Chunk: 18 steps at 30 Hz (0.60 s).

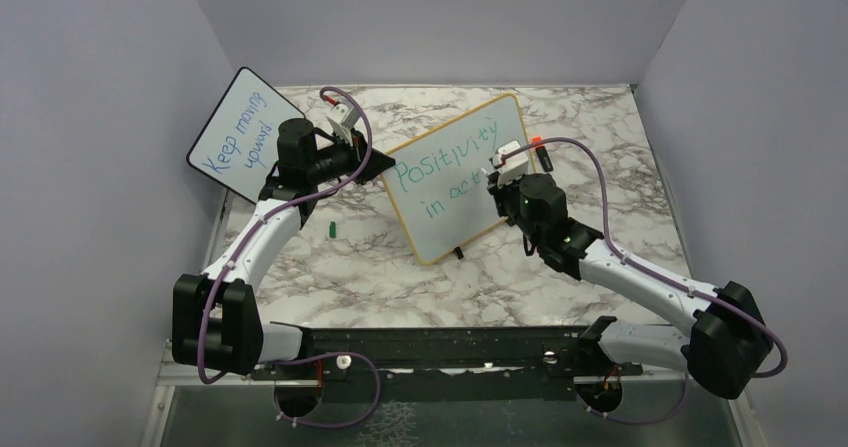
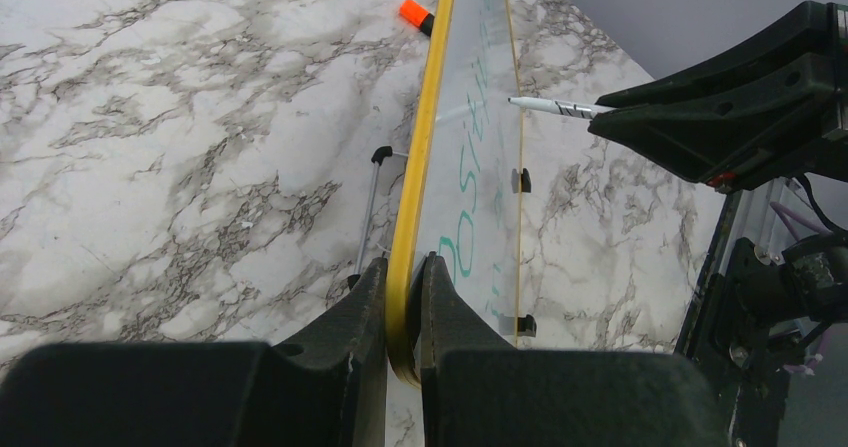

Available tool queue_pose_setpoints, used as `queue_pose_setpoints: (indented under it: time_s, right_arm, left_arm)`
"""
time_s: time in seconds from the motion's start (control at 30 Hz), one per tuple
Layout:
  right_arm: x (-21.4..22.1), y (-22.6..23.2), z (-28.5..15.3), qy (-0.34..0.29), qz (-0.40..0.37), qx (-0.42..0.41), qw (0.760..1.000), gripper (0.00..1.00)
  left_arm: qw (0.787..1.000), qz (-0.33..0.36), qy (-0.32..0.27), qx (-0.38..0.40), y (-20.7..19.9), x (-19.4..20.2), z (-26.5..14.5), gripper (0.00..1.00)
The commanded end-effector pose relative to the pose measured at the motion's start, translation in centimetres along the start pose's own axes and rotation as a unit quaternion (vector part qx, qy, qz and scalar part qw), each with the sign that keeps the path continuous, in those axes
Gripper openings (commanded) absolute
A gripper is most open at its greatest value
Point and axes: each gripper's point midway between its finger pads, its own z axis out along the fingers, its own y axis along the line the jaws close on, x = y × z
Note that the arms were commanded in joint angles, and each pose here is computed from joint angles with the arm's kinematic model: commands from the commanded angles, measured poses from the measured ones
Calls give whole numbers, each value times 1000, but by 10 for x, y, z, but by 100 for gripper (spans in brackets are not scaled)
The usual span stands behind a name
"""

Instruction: Write a sentence on the whiteboard

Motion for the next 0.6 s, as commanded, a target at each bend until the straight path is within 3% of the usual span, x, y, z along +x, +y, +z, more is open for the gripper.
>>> queue_pose_setpoints:
  time_s: [0.0,0.57]
  right_arm:
    - [-23,-4,7,-33,13,4,999,1]
    - [-9,-7,6,-9,7,6,1000,0]
  left_arm:
    - [997,-18,64,-38,19,44,1,0]
    - [997,-19,65,-39,20,45,2,0]
